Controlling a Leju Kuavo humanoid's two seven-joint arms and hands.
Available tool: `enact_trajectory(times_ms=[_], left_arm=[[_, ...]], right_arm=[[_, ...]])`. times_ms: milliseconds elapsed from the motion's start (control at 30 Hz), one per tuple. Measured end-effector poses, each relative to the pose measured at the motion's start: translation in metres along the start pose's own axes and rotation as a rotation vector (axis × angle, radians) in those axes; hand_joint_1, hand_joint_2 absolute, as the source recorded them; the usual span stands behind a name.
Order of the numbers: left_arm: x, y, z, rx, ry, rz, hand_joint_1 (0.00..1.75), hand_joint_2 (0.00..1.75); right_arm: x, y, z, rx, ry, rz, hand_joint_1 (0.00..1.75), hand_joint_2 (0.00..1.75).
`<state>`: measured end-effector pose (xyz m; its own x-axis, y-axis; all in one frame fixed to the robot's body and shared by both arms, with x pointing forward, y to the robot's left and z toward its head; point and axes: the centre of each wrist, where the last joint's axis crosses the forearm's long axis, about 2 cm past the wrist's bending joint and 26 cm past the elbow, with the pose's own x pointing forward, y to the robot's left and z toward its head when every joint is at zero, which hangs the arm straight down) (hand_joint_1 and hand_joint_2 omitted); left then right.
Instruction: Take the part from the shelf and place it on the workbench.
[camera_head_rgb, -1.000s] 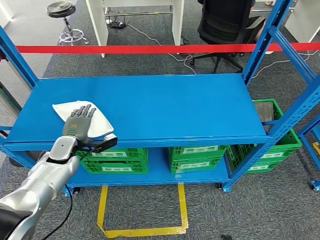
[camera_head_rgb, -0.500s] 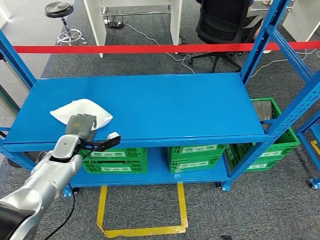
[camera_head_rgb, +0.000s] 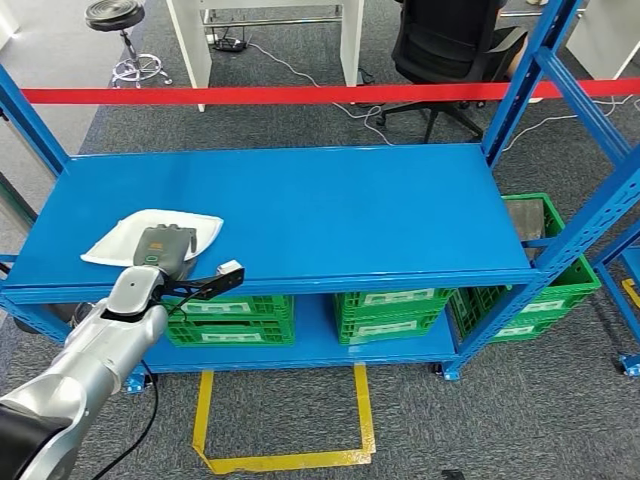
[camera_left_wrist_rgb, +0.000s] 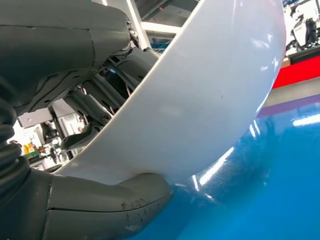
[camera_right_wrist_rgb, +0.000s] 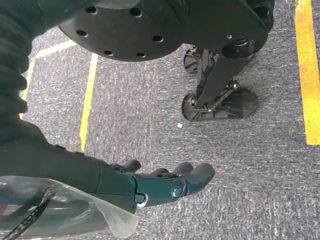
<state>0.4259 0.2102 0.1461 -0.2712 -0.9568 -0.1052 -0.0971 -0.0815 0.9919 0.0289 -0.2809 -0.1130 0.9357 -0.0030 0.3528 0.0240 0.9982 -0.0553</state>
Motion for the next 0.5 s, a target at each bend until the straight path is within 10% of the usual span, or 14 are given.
enact_trajectory(times_ms=[500], left_arm=[[0.010, 0.006, 0.007, 0.145, -0.092, 0.253, 1.75, 1.75]], right_arm=[[-0.001, 0.000, 0.000, -0.013, -0.007, -0.025, 0.00, 1.75]])
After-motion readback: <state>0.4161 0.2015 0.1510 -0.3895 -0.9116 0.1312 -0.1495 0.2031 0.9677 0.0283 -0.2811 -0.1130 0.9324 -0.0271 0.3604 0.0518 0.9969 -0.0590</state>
